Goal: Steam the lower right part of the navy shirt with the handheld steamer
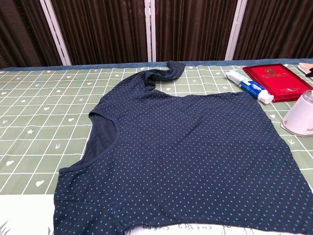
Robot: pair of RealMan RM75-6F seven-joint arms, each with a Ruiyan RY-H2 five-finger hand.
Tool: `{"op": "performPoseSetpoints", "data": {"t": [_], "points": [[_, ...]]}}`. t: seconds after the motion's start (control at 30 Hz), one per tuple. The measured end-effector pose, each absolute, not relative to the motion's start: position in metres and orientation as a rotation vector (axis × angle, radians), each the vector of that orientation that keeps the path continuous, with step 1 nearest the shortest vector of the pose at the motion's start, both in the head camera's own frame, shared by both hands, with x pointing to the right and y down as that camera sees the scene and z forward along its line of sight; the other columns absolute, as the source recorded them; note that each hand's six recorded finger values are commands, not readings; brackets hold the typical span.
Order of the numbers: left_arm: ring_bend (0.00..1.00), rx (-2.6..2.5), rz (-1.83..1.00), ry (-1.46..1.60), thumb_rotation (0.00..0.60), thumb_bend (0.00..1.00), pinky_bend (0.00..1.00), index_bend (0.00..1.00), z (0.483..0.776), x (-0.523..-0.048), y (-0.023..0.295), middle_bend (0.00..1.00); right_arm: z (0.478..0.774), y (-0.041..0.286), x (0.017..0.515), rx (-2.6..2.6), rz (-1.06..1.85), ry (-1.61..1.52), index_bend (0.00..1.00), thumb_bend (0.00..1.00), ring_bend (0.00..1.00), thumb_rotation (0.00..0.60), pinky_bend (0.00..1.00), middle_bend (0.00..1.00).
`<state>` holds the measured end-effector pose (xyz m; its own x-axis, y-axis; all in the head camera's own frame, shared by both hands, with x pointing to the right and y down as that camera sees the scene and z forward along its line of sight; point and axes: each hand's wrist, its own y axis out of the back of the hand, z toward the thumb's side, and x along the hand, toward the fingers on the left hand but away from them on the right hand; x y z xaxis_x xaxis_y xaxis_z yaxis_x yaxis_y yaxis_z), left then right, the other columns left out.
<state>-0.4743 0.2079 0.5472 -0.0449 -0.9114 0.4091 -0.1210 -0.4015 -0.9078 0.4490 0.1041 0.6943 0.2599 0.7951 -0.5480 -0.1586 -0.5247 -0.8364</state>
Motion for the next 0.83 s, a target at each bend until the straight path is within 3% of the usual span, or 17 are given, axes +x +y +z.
{"op": "performPoseSetpoints", "data": {"t": [0.2,0.83], "points": [[0.00,-1.570,-1.495,1.132,0.600,0.00,0.00,0.00,0.541,-0.474,0.208,0.00,0.672,0.118,0.448,-1.710,1.339,-0.664,0.00,0.00,0.00,0.600,0.00,0.00],[0.00,-1.604,-1.439,1.101,0.600,0.00,0.00,0.00,0.539,-0.466,0.216,0.00,0.566,0.205,0.411,-1.627,1.409,-0.957,0.00,0.00,0.00,0.600,0.00,0.00]]}}
